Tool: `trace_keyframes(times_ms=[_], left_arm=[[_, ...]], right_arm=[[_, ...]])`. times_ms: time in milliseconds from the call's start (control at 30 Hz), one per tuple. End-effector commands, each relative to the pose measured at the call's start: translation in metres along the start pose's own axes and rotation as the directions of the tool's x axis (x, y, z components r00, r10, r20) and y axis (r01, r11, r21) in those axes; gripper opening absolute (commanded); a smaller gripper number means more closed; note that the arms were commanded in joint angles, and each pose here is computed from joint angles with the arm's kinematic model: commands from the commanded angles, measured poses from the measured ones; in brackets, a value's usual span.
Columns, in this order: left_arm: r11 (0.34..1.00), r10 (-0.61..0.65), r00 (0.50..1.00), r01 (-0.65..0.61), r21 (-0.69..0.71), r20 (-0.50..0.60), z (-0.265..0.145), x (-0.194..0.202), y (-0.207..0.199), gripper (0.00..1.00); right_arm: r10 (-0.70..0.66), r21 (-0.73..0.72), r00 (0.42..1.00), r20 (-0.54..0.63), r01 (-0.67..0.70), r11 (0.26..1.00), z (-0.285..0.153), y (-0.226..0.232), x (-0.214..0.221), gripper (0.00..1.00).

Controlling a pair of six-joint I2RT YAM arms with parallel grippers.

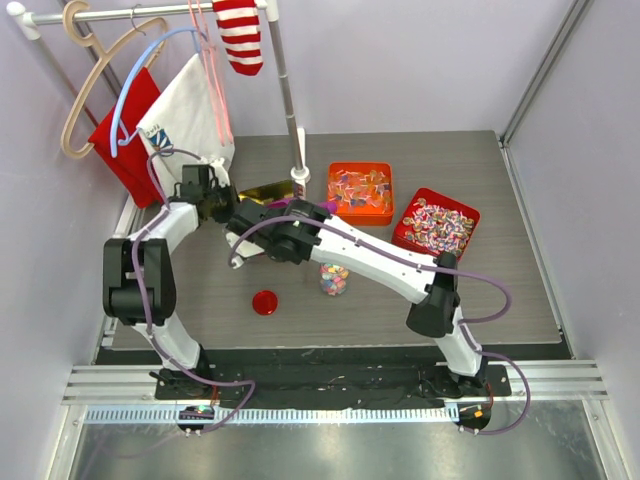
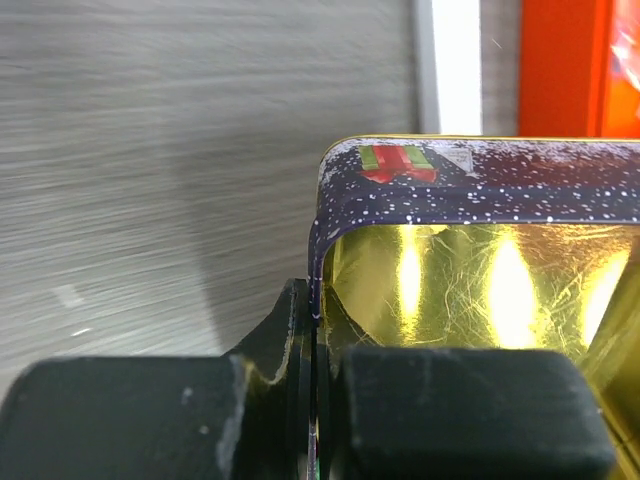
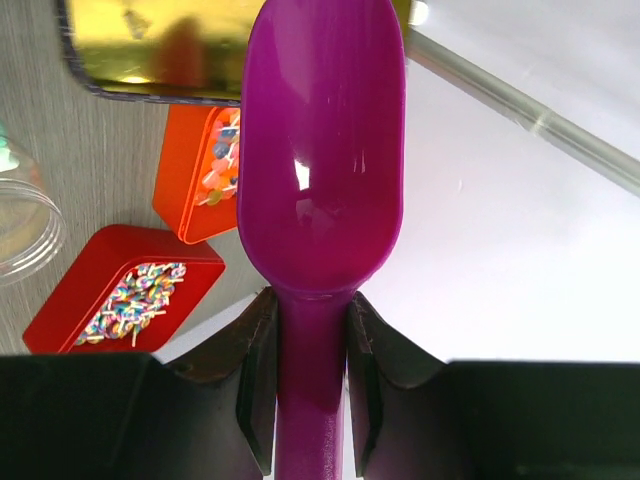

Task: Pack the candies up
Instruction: Scoop the fake candies from the storage box.

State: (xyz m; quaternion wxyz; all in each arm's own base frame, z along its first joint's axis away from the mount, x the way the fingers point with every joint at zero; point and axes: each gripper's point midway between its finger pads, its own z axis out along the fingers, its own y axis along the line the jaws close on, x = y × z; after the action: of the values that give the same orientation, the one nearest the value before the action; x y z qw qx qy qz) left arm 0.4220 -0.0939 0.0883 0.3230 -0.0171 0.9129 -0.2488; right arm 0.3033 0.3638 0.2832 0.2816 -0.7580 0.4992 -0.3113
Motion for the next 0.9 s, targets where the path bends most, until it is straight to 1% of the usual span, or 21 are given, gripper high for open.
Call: trace_keyframes(times_ms=[0, 33, 167, 233, 300, 500, 633, 867], left_arm=[[0.99, 0.043, 0.992, -0.026, -0.138, 0.12, -0.02, -0.028, 0.012, 0.0], [0.985, 0.051, 0.99, -0.027, -0.172, 0.133, -0.023, -0.031, 0.016, 0.0], [0.978, 0.071, 0.988, -0.041, -0.206, 0.139, -0.024, -0.032, 0.016, 0.0], [0.974, 0.08, 0.987, -0.047, -0.221, 0.141, -0.025, -0.032, 0.015, 0.0], [0.967, 0.092, 0.985, -0.053, -0.248, 0.148, -0.028, -0.032, 0.017, 0.0], [0.963, 0.11, 0.979, -0.062, -0.264, 0.172, -0.033, -0.037, 0.012, 0.0], [0.961, 0.107, 0.979, -0.058, -0.269, 0.173, -0.033, -0.036, 0.013, 0.0], [0.96, 0.1, 0.98, -0.049, -0.276, 0.172, -0.033, -0.035, 0.015, 0.0]], right_arm=[[-0.131, -0.043, 0.987, -0.098, 0.127, 0.991, 0.015, 0.014, 0.002, 0.01], [-0.141, -0.047, 0.984, -0.109, 0.137, 0.989, 0.018, 0.016, 0.002, 0.01], [-0.194, -0.085, 0.973, -0.127, 0.184, 0.979, 0.041, 0.027, -0.013, 0.01], [-0.206, -0.078, 0.97, -0.132, 0.197, 0.977, 0.045, 0.025, -0.018, 0.01], [-0.224, -0.089, 0.964, -0.146, 0.212, 0.973, 0.057, 0.028, -0.021, 0.01], [-0.251, -0.127, 0.957, -0.144, 0.234, 0.964, 0.079, 0.04, -0.031, 0.01], [-0.211, -0.133, 0.97, -0.119, 0.195, 0.972, 0.089, 0.047, -0.039, 0.01], [-0.071, -0.132, 0.996, -0.058, 0.063, 0.989, 0.106, 0.061, -0.061, 0.01]])
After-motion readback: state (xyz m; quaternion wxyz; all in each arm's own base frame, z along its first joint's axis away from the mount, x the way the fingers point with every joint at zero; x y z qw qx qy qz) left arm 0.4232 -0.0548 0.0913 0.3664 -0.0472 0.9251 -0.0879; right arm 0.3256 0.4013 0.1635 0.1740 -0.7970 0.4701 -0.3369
